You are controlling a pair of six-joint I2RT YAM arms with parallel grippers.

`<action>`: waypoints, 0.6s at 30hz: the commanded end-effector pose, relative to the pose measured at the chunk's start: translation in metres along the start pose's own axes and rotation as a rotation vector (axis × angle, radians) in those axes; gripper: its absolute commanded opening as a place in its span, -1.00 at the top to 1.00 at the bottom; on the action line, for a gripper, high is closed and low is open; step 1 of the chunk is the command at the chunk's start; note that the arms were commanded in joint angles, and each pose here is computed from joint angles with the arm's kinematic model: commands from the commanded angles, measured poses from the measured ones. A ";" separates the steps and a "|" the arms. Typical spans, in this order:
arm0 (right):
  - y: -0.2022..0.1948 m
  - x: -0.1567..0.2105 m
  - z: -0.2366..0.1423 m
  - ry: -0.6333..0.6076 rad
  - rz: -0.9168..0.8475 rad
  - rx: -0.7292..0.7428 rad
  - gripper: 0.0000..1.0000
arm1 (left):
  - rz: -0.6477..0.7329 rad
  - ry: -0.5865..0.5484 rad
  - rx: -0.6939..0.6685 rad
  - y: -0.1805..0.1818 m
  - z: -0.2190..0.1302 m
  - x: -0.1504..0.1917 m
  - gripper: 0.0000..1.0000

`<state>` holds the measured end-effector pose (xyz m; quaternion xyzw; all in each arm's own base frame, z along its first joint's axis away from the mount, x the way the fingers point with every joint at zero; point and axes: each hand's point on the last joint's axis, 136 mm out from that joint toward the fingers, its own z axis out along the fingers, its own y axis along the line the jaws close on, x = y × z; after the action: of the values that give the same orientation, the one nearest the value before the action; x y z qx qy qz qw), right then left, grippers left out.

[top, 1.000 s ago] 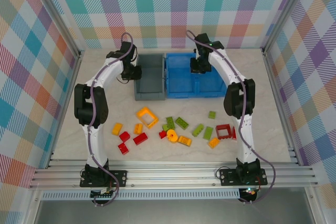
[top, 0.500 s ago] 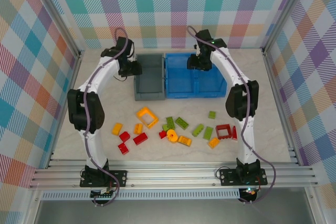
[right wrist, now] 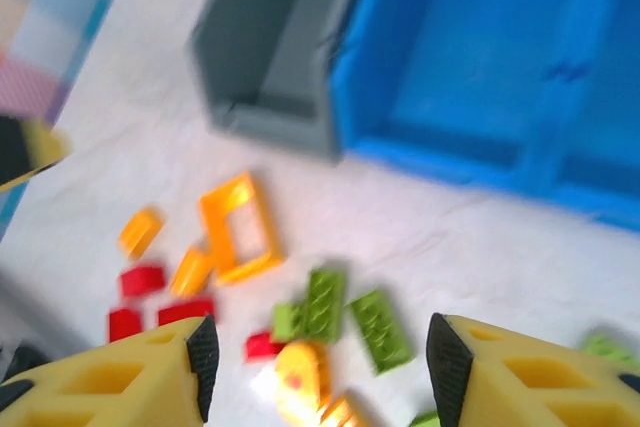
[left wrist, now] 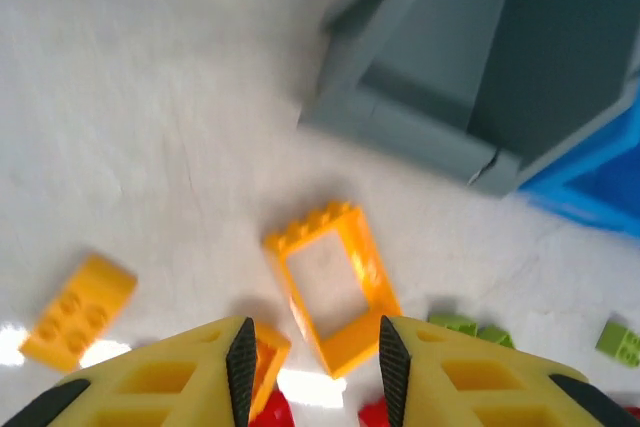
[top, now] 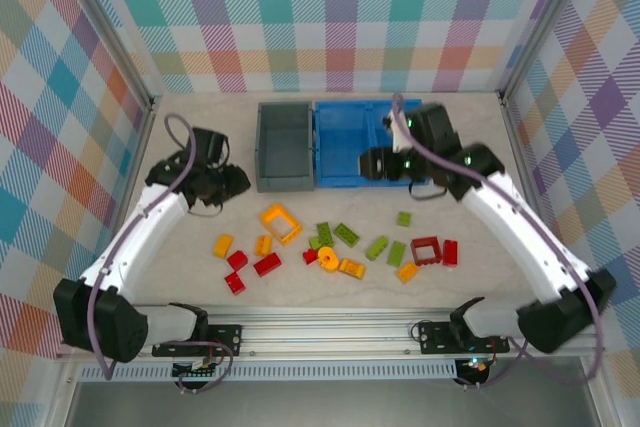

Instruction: Sort the legos into containers by color

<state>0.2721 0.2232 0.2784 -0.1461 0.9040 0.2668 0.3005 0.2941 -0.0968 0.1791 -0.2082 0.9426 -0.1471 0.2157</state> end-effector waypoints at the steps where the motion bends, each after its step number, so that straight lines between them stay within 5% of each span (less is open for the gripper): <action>1: 0.038 0.052 0.009 0.062 -0.031 -0.168 -0.22 | -0.108 0.057 0.052 -0.009 0.016 0.036 0.18; 9: 0.074 0.125 0.000 0.067 -0.103 -0.298 -0.36 | -0.154 0.100 0.002 -0.007 0.063 0.065 0.15; 18: 0.079 0.122 0.001 0.071 -0.115 -0.276 -0.35 | -0.157 0.105 -0.139 0.016 0.103 0.069 0.30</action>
<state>0.1378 0.2687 0.2163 -0.2553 0.8674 0.3537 0.2396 0.2775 -0.1383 0.0696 -0.2788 0.9427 -0.1283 0.1310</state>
